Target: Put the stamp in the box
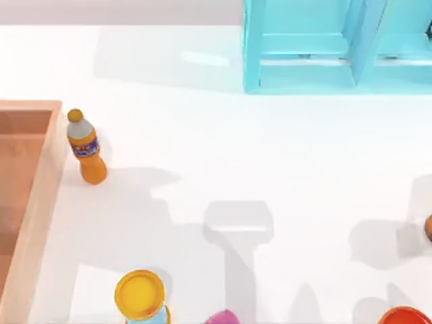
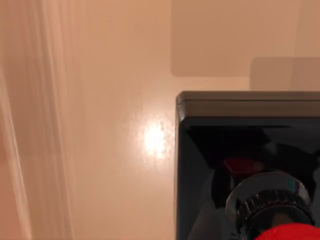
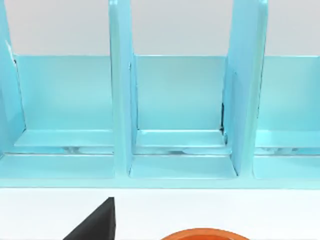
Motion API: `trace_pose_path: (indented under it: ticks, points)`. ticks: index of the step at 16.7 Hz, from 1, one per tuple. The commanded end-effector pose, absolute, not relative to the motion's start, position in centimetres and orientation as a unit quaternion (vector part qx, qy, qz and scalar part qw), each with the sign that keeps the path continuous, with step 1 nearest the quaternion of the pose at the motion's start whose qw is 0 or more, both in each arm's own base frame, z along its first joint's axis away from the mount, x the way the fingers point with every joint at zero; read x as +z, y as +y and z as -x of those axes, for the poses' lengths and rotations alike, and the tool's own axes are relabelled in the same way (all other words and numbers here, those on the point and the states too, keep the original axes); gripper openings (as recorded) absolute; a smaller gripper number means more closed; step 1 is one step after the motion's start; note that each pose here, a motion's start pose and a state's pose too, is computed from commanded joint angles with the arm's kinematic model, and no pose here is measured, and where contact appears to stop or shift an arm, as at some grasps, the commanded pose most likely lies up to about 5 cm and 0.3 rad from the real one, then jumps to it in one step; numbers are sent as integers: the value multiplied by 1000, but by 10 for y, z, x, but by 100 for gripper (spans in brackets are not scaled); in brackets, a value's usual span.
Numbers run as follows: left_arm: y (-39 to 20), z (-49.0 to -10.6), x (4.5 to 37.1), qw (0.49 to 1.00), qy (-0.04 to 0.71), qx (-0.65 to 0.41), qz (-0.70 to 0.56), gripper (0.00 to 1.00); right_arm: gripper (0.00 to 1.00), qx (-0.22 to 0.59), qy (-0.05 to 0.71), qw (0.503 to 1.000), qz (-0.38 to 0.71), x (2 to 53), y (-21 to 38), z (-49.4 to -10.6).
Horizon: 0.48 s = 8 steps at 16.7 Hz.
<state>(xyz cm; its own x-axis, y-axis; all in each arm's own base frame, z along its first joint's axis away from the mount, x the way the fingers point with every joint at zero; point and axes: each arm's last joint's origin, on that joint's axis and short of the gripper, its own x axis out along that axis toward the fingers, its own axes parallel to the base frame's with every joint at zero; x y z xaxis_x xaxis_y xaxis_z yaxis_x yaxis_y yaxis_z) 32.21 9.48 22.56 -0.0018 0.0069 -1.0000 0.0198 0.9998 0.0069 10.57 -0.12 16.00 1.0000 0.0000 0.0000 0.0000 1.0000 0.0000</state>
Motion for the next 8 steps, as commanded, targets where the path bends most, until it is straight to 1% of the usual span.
trace_pose_path:
  ticks: [7,8]
  points:
    - [95,-322,226,706,708,-5,-9,98,100,0,0,1000,0,160,-1,-106]
    - [95,-322,226,706,708,-5,-9,100,100,0,0,1000,0,160,-1,-106]
